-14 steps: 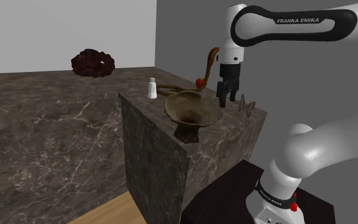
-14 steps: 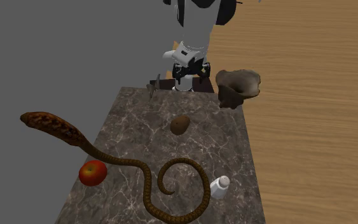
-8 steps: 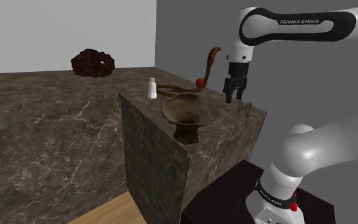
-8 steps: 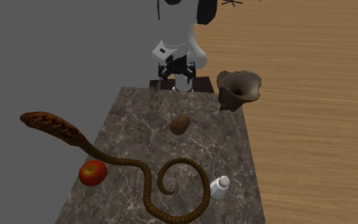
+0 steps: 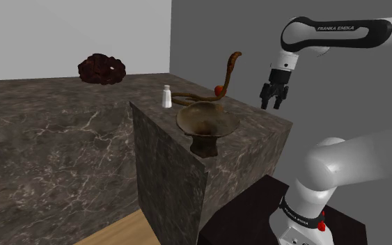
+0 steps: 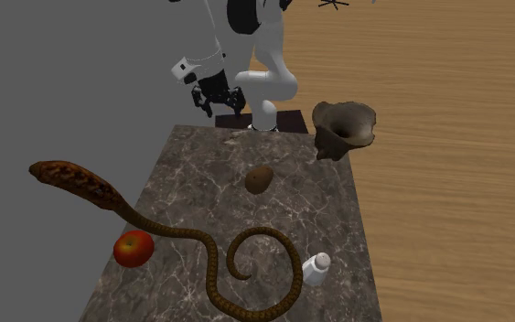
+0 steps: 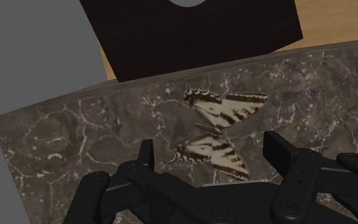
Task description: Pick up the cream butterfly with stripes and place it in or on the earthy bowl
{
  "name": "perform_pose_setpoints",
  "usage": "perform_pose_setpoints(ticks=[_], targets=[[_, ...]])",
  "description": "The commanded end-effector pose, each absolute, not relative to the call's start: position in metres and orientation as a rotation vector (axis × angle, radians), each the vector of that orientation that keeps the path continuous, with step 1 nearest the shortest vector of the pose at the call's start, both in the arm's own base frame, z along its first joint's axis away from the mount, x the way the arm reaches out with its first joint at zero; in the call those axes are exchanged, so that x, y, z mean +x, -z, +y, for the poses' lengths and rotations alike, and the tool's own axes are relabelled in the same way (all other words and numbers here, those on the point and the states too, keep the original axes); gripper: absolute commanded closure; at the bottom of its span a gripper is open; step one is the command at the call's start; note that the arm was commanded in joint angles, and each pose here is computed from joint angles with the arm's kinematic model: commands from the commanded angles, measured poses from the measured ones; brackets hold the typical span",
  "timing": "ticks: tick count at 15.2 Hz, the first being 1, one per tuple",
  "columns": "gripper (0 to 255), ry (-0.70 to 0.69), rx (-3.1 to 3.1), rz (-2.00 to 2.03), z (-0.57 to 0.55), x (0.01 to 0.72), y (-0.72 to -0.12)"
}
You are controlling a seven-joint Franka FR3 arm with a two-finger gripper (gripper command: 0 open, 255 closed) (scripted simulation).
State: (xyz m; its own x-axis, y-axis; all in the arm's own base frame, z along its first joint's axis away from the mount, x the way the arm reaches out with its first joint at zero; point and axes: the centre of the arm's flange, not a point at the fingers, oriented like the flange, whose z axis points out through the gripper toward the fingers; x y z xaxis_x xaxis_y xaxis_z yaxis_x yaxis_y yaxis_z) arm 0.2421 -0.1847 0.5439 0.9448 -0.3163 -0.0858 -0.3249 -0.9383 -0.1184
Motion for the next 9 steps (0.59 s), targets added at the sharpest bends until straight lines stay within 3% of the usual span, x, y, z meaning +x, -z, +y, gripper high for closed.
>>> perform_pose_setpoints(ticks=[1, 9], targets=[[0, -0.084, -2.951, 0.526, -0.2, 0.232, -0.537], [0, -0.084, -2.951, 0.526, -0.195, 0.231, -0.503]])
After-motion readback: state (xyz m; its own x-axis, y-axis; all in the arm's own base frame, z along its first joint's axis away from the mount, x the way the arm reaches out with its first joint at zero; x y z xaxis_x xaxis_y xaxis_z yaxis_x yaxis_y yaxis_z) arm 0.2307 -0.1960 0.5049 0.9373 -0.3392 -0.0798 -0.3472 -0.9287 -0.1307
